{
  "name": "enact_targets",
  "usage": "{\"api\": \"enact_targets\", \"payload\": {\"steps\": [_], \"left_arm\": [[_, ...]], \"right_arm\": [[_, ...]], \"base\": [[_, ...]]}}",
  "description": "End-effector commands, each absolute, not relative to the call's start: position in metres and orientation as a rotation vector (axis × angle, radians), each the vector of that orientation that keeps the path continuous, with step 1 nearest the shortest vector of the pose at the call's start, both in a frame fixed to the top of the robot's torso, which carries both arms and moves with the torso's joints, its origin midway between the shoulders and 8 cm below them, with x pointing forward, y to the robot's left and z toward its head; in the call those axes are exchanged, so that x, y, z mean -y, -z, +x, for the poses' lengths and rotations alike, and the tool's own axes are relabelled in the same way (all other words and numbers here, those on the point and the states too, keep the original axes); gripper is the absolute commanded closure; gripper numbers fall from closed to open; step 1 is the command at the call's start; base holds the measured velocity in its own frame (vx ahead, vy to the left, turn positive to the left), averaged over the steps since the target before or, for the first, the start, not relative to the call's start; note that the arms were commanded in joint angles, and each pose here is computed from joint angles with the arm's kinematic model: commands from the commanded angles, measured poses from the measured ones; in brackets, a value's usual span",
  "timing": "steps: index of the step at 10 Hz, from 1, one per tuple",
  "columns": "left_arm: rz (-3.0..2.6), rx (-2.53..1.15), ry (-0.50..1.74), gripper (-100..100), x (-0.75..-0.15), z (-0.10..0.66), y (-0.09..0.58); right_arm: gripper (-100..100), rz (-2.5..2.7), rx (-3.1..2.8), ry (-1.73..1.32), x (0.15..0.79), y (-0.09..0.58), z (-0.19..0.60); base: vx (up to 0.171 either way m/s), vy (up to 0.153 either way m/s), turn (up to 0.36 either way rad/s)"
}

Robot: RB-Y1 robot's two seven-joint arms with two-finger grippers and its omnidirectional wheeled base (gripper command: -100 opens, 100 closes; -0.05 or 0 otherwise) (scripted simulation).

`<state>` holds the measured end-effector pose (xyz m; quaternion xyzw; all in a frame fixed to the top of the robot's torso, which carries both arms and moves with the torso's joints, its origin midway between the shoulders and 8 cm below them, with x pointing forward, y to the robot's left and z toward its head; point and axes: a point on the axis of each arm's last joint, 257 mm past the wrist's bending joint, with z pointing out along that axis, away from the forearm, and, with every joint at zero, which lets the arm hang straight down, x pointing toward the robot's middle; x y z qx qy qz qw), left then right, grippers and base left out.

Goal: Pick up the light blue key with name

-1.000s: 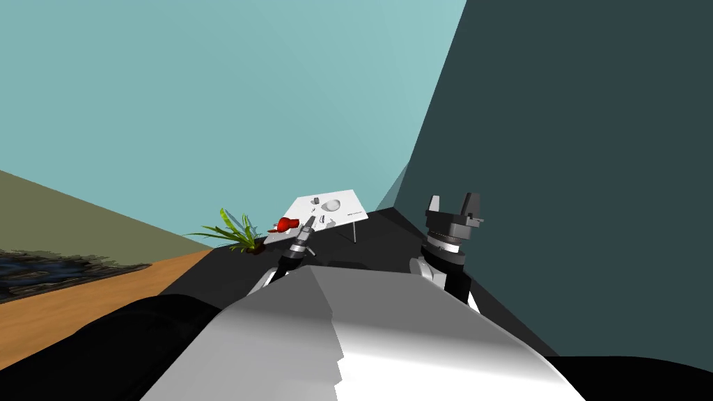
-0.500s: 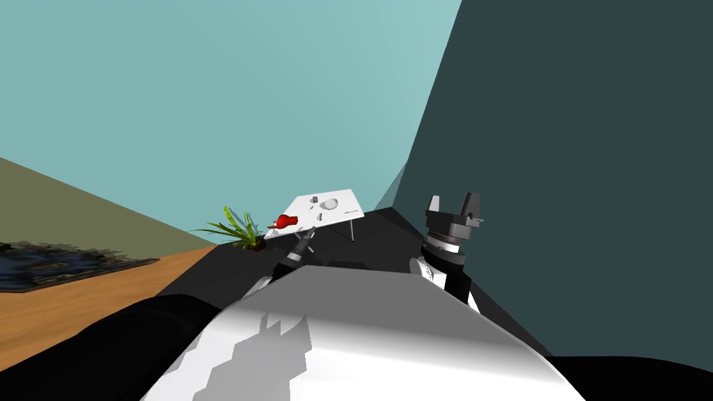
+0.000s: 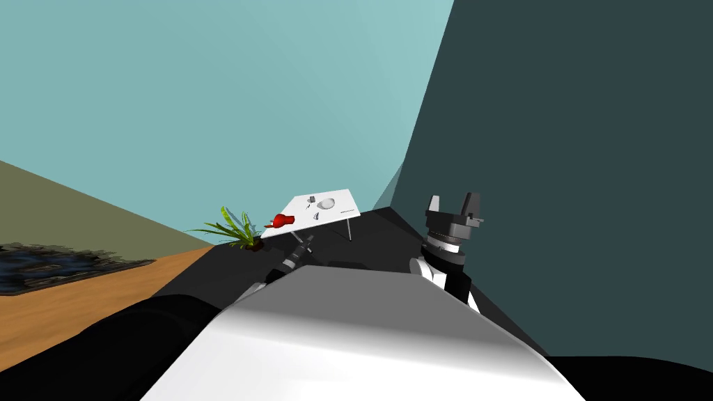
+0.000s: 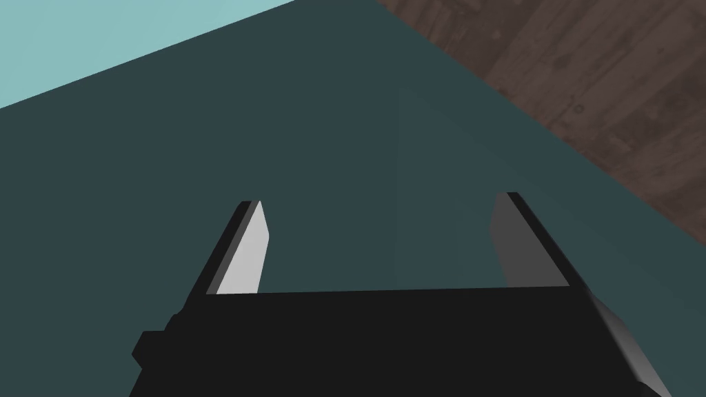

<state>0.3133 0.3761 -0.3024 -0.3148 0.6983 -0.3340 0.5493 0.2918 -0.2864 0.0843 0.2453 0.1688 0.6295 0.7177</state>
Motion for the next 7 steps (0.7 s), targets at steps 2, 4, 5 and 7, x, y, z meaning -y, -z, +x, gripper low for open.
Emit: {"api": "enact_targets", "payload": {"steps": [2, 4, 5, 7], "left_arm": [[-0.787, -1.792, 0.683, -100, -0.41, 0.285, 0.347], [-0.798, -1.862, 0.62, -100, -0.432, 0.27, 0.367], [-0.817, -1.876, 0.598, -100, -0.439, 0.263, 0.376], [-0.834, -1.936, 0.535, -100, -0.461, 0.247, 0.392]], "right_arm": [[0, 0.543, -0.373, -1.393, 0.286, -0.084, 0.292], [0, 0.543, -0.373, -1.393, 0.286, -0.084, 0.292], [0, 0.543, -0.373, -1.393, 0.286, -0.084, 0.292], [0, 0.543, -0.373, -1.393, 0.286, -0.084, 0.292]], "base": [[-0.012, -0.097, -0.072], [-0.007, -0.077, -0.054], [0.007, -0.058, -0.05], [0.018, -0.05, -0.075]]}}
